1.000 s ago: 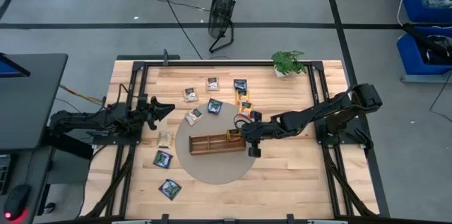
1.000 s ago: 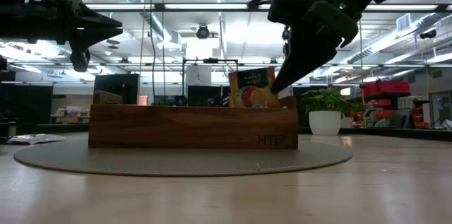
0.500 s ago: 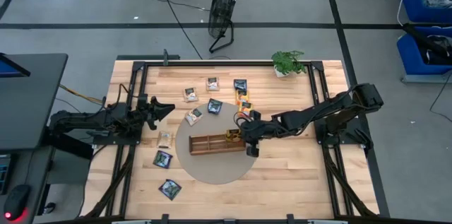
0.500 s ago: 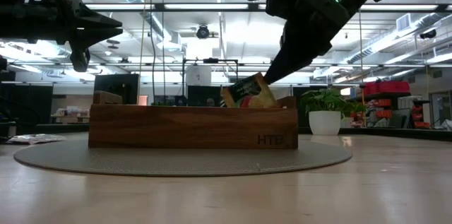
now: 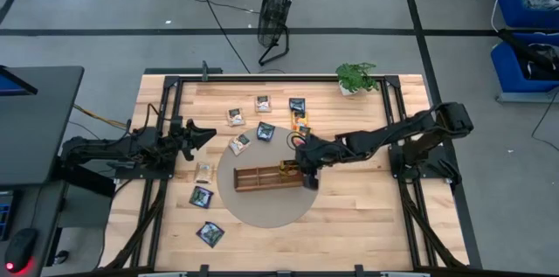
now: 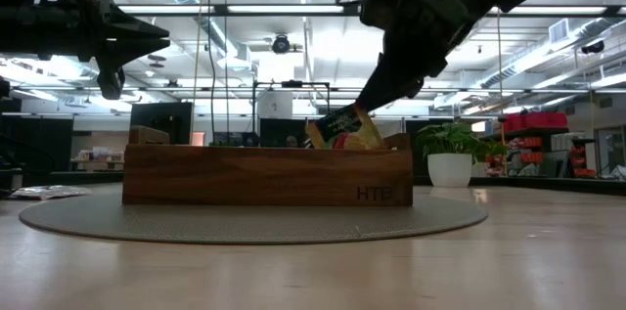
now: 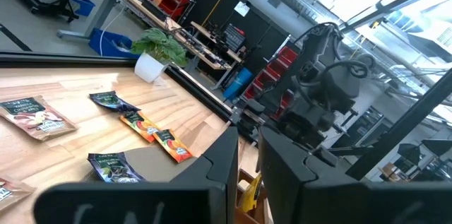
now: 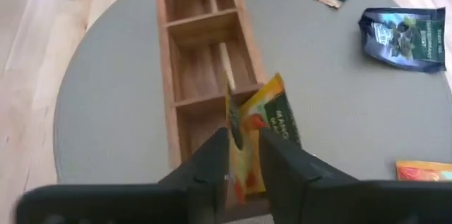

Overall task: Pick & Place Tea
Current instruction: Put the orange tea bag into the right section of the wooden organizer

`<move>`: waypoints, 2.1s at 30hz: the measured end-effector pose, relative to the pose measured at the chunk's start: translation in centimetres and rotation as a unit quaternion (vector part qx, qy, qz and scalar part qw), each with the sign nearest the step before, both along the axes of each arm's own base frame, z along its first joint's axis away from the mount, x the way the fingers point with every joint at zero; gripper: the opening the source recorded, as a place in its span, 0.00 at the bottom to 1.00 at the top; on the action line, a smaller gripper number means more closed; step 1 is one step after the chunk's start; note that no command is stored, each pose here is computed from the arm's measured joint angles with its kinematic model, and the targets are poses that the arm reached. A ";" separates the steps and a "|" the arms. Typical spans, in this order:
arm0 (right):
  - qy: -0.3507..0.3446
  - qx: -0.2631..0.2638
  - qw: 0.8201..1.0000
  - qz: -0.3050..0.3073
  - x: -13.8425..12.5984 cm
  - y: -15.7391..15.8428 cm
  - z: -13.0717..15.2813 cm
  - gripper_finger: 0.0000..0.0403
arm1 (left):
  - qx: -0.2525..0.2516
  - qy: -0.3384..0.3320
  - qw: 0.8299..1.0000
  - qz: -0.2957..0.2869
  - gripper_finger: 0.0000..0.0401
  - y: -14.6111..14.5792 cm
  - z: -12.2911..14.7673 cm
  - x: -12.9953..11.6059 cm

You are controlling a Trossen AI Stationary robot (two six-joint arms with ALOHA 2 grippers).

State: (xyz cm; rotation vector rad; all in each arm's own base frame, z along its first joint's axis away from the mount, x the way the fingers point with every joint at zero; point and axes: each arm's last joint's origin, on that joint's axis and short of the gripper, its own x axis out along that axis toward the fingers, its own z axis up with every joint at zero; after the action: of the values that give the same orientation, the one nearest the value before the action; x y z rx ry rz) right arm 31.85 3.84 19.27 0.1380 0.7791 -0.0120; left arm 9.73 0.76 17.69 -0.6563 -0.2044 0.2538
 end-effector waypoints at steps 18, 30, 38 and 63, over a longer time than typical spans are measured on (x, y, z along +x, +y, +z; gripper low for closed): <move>-0.035 0.020 0.999 -0.036 0.3 1.0 0.5 0.00 | -0.003 -0.001 1.000 0.000 0.15 0.0 0.0 0.0; 0.013 -0.014 0.997 -0.077 -0.7 1.4 0.0 0.00 | -0.004 0.000 1.000 -0.001 0.15 0.0 0.0 0.0; 0.027 -0.059 0.996 -0.061 -0.9 1.2 -0.2 0.00 | -0.004 0.003 1.000 0.001 0.15 0.0 -0.1 0.0; 0.031 -0.111 0.993 -0.028 -0.9 0.8 -0.2 0.27 | -0.014 -0.001 1.000 0.003 0.15 0.0 -0.1 0.0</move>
State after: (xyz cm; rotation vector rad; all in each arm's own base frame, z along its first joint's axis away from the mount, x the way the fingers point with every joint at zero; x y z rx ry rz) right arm 30.94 4.62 19.06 -0.0518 0.8299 -0.1568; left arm 9.73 0.78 17.62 -0.6837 -0.2041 0.2614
